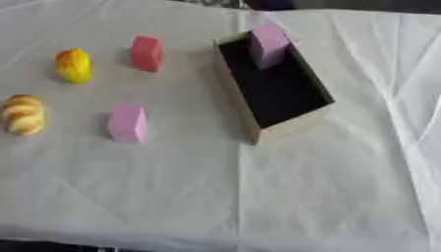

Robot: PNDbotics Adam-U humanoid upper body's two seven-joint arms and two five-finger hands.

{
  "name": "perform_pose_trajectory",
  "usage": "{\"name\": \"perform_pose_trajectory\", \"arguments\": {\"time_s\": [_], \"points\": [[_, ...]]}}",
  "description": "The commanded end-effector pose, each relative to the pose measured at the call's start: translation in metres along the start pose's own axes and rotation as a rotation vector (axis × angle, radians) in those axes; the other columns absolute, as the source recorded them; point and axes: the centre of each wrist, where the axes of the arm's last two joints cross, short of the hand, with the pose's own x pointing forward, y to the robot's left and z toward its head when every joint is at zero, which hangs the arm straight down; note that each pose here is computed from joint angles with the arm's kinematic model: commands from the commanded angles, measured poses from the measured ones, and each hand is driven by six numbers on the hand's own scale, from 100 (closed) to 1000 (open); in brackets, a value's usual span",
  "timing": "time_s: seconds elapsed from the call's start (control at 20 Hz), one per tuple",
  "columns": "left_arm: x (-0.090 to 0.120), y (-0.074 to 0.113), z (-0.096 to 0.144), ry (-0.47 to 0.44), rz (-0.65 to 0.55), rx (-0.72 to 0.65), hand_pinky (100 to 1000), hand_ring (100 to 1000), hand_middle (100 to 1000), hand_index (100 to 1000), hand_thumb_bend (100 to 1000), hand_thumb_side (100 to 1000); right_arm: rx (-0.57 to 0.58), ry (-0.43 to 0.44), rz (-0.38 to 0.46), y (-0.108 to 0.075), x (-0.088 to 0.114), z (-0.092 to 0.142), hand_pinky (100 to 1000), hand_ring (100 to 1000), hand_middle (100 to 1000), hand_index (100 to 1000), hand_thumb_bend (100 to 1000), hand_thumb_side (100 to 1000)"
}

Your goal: Pick up objects on the table and place them in the box.

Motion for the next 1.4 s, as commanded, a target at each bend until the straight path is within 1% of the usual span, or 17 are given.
{"name": "perform_pose_trajectory", "arguments": {"time_s": [0.05, 0.2, 0.25, 0.3, 0.45, 0.5, 0.65, 0.7, 0.95, 1.0, 1.05, 1.15, 1.25, 1.4], "points": [[0.008, 0.010, -0.001, -0.090, -0.094, -0.108, 933, 845, 765, 869, 620, 404, 0.011, -0.052, 0.021, -0.005, 0.008, -0.008, 844, 781, 828, 900, 129, 745], [0.011, 0.008, -0.003, -0.148, -0.116, -0.186, 940, 857, 779, 873, 644, 322, 0.014, -0.060, 0.019, -0.005, 0.010, -0.010, 843, 777, 823, 896, 128, 744], [0.012, 0.007, -0.003, -0.158, -0.122, -0.206, 940, 857, 779, 873, 644, 322, 0.013, -0.062, 0.019, -0.005, 0.010, -0.010, 843, 777, 823, 896, 128, 744], [0.013, 0.005, -0.003, -0.169, -0.119, -0.227, 937, 858, 777, 873, 634, 273, 0.013, -0.062, 0.019, -0.005, 0.010, -0.010, 843, 775, 821, 894, 126, 746], [0.016, -0.001, -0.004, -0.200, -0.062, -0.268, 932, 857, 767, 871, 620, 228, 0.011, -0.058, 0.015, -0.004, 0.009, -0.009, 843, 773, 818, 891, 126, 745], [0.017, -0.002, -0.004, -0.211, -0.041, -0.275, 924, 852, 756, 868, 607, 194, 0.012, -0.056, 0.014, -0.004, 0.009, -0.009, 843, 772, 817, 890, 125, 746], [0.020, -0.003, -0.007, -0.240, 0.017, -0.289, 915, 848, 749, 881, 595, 212, 0.016, -0.053, 0.010, -0.003, 0.009, -0.009, 843, 770, 815, 888, 125, 745], [0.021, -0.002, -0.008, -0.244, 0.032, -0.287, 908, 843, 743, 876, 592, 234, 0.017, -0.053, 0.009, -0.003, 0.009, -0.009, 842, 769, 813, 887, 124, 745], [0.029, 0.007, -0.018, -0.255, 0.083, -0.229, 897, 841, 747, 852, 587, 242, 0.029, -0.051, 0.000, -0.001, 0.010, -0.008, 843, 766, 811, 885, 120, 748], [0.031, 0.010, -0.021, -0.260, 0.086, -0.218, 909, 844, 748, 840, 601, 289, 0.031, -0.050, -0.001, -0.001, 0.010, -0.008, 843, 766, 810, 884, 124, 745], [0.034, 0.014, -0.024, -0.267, 0.079, -0.209, 911, 844, 744, 836, 629, 250, 0.034, -0.049, -0.002, 0.000, 0.010, -0.008, 843, 766, 810, 884, 117, 752], [0.041, 0.020, -0.031, -0.281, 0.053, -0.204, 918, 841, 733, 808, 661, 237, 0.039, -0.047, -0.005, 0.000, 0.011, -0.008, 843, 765, 809, 883, 113, 756], [0.049, 0.024, -0.038, -0.295, 0.025, -0.226, 926, 842, 729, 800, 678, 247, 0.043, -0.046, -0.008, 0.001, 0.011, -0.008, 843, 764, 808, 882, 109, 760], [0.059, 0.028, -0.045, -0.298, -0.008, -0.286, 933, 845, 728, 800, 666, 286, 0.047, -0.047, -0.010, 0.001, 0.012, -0.008, 844, 762, 806, 881, 106, 763]]}}
